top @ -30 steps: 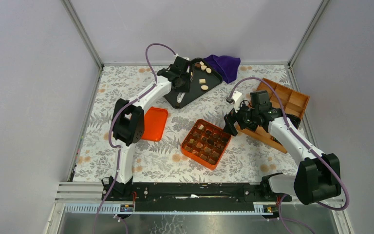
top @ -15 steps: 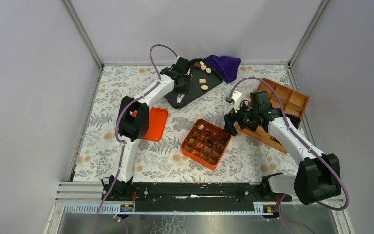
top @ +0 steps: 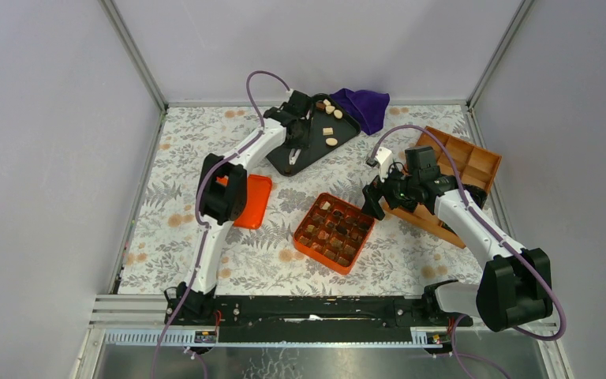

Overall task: Pack the chocolate
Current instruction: Pick up the fake chocolate from the plate.

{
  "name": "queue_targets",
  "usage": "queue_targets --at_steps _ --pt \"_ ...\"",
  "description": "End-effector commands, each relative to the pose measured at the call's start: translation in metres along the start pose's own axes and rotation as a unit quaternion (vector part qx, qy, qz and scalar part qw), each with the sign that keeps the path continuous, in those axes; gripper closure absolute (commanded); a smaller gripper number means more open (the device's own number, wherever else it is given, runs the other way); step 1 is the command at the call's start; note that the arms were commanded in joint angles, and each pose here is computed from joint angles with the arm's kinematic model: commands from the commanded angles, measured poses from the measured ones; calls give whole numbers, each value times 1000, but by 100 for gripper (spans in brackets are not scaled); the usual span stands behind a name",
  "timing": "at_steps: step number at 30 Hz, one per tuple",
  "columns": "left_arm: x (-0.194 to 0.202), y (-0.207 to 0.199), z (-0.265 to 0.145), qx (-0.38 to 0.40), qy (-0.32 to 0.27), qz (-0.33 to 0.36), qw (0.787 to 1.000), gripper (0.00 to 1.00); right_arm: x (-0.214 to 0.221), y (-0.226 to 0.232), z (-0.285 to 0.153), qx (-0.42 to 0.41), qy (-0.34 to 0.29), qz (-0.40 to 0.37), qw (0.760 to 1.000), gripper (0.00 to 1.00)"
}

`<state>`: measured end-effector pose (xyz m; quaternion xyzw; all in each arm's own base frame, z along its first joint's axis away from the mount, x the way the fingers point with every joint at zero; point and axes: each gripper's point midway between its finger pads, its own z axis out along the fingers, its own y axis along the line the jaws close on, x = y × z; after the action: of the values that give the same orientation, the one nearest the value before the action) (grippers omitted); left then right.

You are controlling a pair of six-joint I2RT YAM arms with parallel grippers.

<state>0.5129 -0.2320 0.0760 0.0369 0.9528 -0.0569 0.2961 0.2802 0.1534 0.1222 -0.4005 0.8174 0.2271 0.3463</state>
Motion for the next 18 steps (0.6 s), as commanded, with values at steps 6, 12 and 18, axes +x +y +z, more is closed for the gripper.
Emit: queue_targets --at_steps 6,12,18 --pt "-25 8 0 -12 -26 -22 999 59 -9 -3 0 7 -11 -20 1000 0" --pt "-28 3 -7 1 -27 -25 999 76 -9 -4 -1 8 -10 -21 1000 0" --pt "-46 -3 -42 22 -57 -27 998 94 -8 -4 -1 11 -8 -22 1000 0"
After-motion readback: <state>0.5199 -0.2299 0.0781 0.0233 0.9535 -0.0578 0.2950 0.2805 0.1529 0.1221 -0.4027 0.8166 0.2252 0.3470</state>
